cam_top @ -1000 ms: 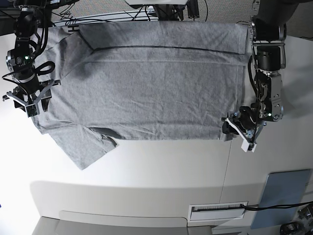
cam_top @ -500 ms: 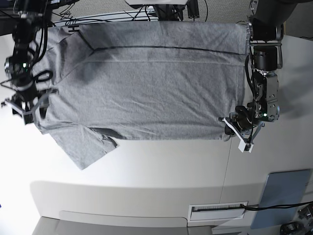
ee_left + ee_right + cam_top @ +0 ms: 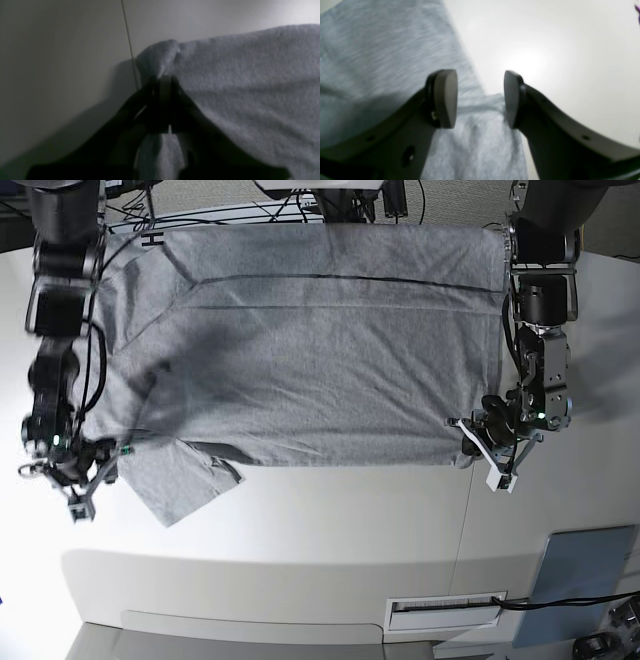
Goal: Fold the T-shirt properly
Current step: 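Lift the hem corners with both grippers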
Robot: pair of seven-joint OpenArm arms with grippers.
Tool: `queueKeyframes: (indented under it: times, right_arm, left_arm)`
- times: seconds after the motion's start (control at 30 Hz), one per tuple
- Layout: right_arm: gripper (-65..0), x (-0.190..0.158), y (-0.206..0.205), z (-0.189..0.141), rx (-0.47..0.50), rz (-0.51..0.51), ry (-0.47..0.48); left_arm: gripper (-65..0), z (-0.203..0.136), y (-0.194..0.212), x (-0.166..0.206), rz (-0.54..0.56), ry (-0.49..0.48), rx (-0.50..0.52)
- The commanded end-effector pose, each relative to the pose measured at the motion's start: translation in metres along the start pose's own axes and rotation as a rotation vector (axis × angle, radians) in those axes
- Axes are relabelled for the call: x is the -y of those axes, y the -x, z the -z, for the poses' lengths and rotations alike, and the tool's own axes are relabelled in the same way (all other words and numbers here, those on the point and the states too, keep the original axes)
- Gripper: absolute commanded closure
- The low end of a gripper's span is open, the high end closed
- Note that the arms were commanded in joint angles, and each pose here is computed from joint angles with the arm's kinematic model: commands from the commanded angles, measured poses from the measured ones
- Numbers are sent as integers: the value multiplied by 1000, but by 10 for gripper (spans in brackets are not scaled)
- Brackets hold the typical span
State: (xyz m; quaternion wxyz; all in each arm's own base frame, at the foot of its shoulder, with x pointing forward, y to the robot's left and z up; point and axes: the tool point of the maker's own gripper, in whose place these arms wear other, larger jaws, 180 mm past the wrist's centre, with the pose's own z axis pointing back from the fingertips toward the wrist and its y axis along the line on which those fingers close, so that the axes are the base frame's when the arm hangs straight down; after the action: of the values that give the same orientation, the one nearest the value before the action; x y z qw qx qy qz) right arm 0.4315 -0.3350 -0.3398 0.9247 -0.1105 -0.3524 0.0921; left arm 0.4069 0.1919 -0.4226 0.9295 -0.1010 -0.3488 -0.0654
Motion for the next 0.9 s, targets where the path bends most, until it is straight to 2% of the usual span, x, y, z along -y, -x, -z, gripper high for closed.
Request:
queueKeyframes:
  times: [0.0,0.23,0.4,0.57,0.67,0.87]
  right_arm:
    - [-296,15,-20,-3,31,8,14]
    - [-296,19,-6,28,-37,98,-81]
    - [-296,15,17,43,-64,119,-94]
    - [-296,-7,44,52,-143,58,-120]
    - [-291,-14,45,55,-161,25,-118]
    - [-201,-19,47,56,-180,-2,-114]
  left_arm:
    - [0,-5,-12,-10,16,-27,14]
    - [0,-5,-12,-10,15,-28,13]
    - [0,-5,-12,-10,16,-28,13]
    - [0,-5,-12,-10,16,-28,13]
    - [0,-5,-11,-10,16,-28,11]
    - [0,-5,-6,-10,15,-27,-15]
